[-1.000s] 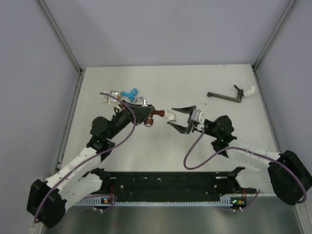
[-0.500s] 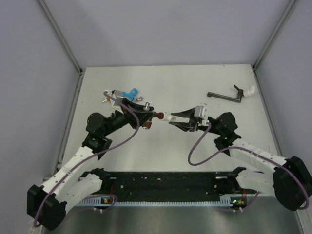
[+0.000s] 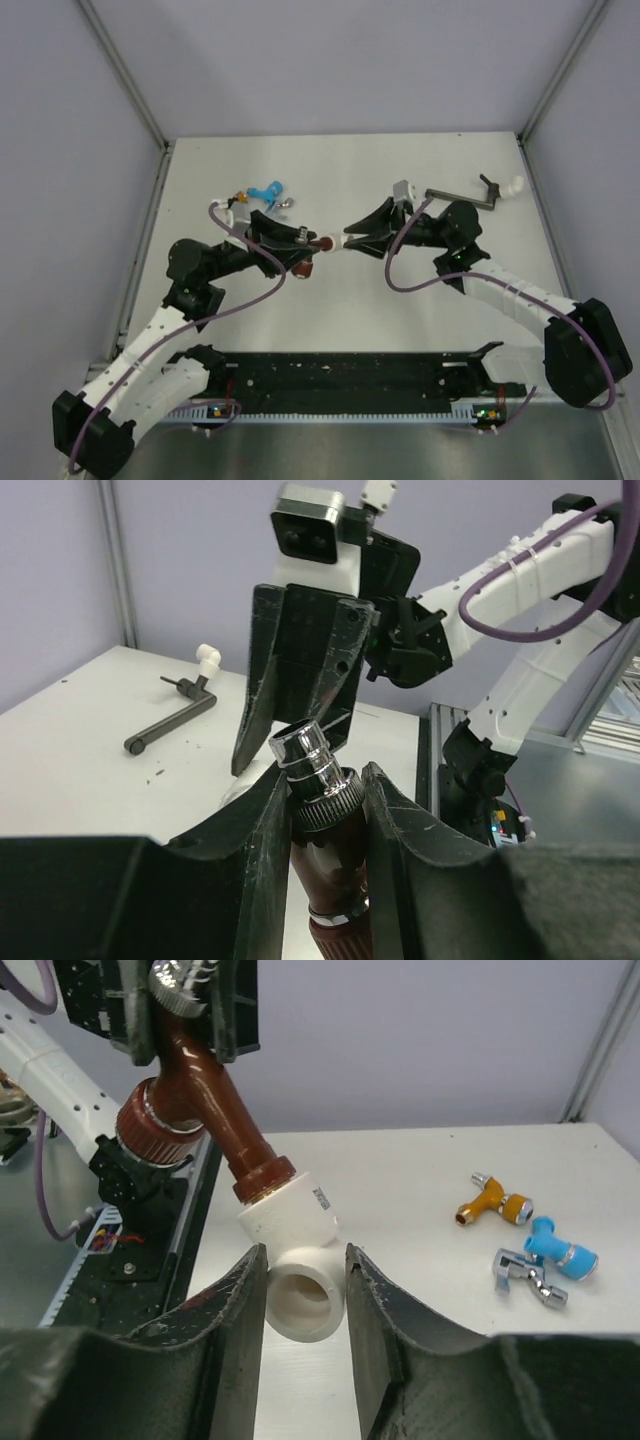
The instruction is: Install the water faucets
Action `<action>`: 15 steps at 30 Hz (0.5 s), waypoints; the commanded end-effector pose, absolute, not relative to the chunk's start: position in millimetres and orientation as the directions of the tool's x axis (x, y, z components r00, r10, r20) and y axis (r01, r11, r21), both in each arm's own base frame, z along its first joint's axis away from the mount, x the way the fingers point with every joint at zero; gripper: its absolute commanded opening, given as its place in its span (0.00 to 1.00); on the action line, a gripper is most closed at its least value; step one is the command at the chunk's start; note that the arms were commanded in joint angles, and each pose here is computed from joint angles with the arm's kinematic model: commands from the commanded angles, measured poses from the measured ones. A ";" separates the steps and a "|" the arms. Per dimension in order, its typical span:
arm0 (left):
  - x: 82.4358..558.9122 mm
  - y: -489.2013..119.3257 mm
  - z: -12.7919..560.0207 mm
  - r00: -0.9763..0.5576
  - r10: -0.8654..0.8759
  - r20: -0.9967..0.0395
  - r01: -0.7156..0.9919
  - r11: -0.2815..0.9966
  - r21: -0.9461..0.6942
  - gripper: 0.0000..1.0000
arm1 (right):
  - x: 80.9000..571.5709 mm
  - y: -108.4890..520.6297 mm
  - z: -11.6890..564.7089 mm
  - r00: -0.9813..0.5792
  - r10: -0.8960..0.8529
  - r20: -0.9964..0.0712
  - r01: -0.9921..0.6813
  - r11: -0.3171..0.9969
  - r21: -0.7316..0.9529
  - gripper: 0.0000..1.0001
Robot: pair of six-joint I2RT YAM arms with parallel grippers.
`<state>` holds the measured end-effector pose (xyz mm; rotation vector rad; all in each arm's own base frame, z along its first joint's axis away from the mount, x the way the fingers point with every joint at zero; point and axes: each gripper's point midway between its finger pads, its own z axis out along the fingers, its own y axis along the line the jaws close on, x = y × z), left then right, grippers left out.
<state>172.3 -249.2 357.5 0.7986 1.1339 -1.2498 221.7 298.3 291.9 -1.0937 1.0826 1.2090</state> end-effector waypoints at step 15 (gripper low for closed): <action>202.5 -232.5 380.8 -0.190 -0.582 -0.791 0.864 0.283 -0.416 0.00 | 210.6 263.2 303.6 0.362 0.248 -0.899 -0.925 0.214 -0.313 0.86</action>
